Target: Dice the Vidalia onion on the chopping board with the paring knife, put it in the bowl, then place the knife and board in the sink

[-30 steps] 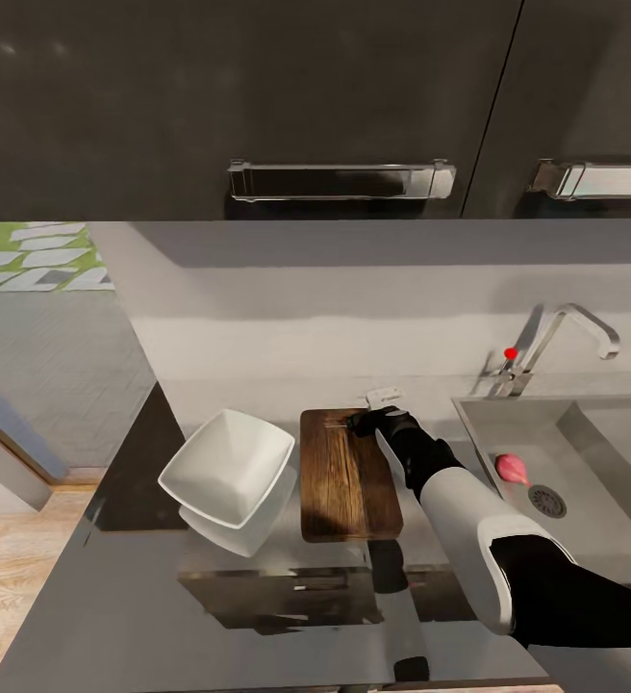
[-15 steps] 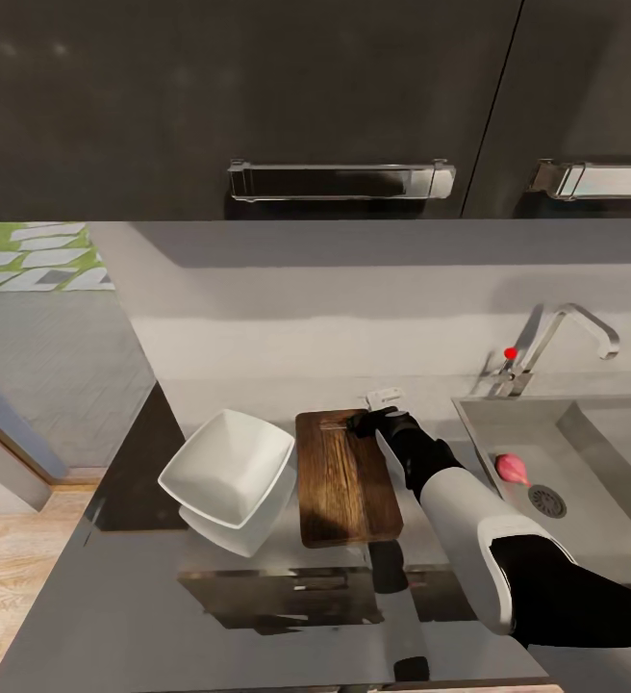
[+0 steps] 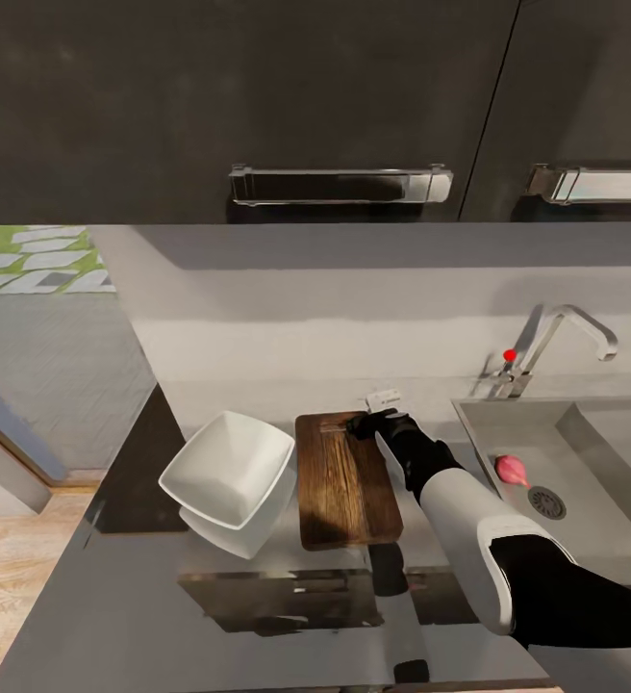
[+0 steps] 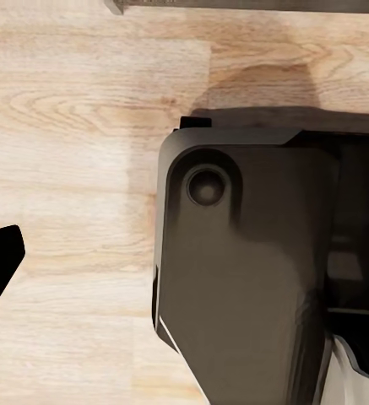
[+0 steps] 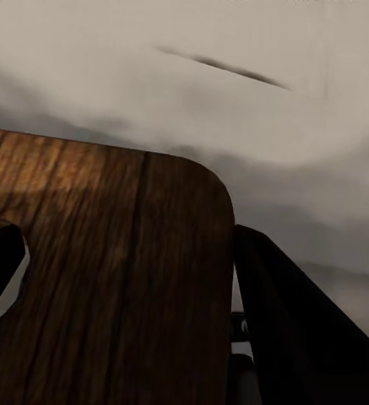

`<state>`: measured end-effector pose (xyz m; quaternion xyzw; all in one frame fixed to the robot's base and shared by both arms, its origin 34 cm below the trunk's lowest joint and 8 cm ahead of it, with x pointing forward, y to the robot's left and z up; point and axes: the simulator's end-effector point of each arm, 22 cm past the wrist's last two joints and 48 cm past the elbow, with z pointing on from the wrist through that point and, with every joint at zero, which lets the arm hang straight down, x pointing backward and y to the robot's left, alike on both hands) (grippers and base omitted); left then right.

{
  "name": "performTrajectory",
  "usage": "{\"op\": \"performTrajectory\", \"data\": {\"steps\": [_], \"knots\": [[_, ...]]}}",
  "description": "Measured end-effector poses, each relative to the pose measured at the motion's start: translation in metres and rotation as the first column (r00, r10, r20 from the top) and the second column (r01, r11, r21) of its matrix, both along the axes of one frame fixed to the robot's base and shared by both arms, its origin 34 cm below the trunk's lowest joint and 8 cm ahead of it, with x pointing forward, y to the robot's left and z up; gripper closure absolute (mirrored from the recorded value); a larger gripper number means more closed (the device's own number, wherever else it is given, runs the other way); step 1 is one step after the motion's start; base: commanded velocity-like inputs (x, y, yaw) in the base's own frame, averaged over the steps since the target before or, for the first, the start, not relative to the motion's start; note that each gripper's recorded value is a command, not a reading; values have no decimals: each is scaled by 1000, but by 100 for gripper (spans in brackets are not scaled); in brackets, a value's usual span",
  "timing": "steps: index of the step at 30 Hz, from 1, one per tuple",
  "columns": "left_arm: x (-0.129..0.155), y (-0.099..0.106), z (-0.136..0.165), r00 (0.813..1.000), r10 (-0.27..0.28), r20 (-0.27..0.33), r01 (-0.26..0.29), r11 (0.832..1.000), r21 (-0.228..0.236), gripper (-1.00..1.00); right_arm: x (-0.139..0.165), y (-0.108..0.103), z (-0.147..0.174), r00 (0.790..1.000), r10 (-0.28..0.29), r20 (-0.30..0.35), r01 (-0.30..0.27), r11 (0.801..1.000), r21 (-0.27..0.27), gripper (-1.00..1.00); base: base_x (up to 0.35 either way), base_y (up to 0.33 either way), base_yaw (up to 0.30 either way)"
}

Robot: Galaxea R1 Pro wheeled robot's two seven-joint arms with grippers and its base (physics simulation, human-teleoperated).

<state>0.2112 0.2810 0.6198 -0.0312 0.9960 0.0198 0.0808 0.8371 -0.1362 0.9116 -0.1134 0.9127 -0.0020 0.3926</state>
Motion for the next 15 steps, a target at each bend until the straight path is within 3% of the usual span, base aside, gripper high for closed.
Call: {"op": "performTrajectory", "data": {"steps": [15], "knots": [[9, 0, 2, 1000, 1, 23, -1, 1000, 0, -100, 2, 0, 17, 1000, -1, 23, 1, 1000, 1, 100, 0, 0, 0]]}}
